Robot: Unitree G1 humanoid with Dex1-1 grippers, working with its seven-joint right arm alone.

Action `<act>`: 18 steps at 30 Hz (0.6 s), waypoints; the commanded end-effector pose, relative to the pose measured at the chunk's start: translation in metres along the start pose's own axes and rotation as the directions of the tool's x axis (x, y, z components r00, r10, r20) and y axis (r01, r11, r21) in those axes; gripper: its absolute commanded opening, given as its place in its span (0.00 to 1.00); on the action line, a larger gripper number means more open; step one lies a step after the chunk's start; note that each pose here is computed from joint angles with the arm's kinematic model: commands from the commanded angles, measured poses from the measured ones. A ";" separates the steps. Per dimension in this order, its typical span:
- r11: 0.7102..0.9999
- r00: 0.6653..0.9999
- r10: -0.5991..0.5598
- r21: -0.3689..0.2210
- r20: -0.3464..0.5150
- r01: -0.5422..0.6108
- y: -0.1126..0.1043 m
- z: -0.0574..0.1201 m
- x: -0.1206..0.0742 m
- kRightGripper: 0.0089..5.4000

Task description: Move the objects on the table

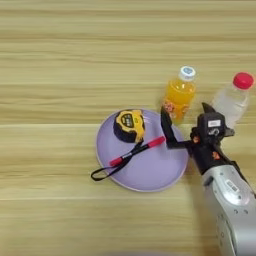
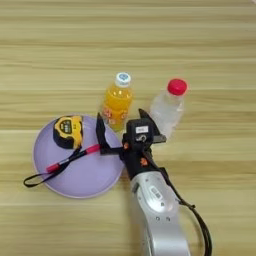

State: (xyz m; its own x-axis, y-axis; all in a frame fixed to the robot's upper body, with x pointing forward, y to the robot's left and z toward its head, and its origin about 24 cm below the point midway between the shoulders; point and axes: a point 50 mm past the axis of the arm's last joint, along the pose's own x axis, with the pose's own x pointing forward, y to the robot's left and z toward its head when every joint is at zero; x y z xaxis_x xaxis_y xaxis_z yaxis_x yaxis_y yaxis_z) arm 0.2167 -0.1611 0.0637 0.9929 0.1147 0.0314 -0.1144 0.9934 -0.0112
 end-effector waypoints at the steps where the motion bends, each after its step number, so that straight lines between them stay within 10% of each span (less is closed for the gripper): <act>1: 1.000 0.996 0.014 0.004 0.084 -0.014 -0.002 0.018 0.016 0.99; 18: 0.999 0.997 0.035 0.017 0.069 -0.036 -0.004 0.019 0.052 0.99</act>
State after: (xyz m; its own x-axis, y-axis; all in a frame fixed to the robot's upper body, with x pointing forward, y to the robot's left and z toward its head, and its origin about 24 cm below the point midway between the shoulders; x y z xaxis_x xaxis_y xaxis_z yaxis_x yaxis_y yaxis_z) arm 0.2539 -0.1606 0.0593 0.9899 0.1415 -0.0094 -0.1413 0.9897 0.0249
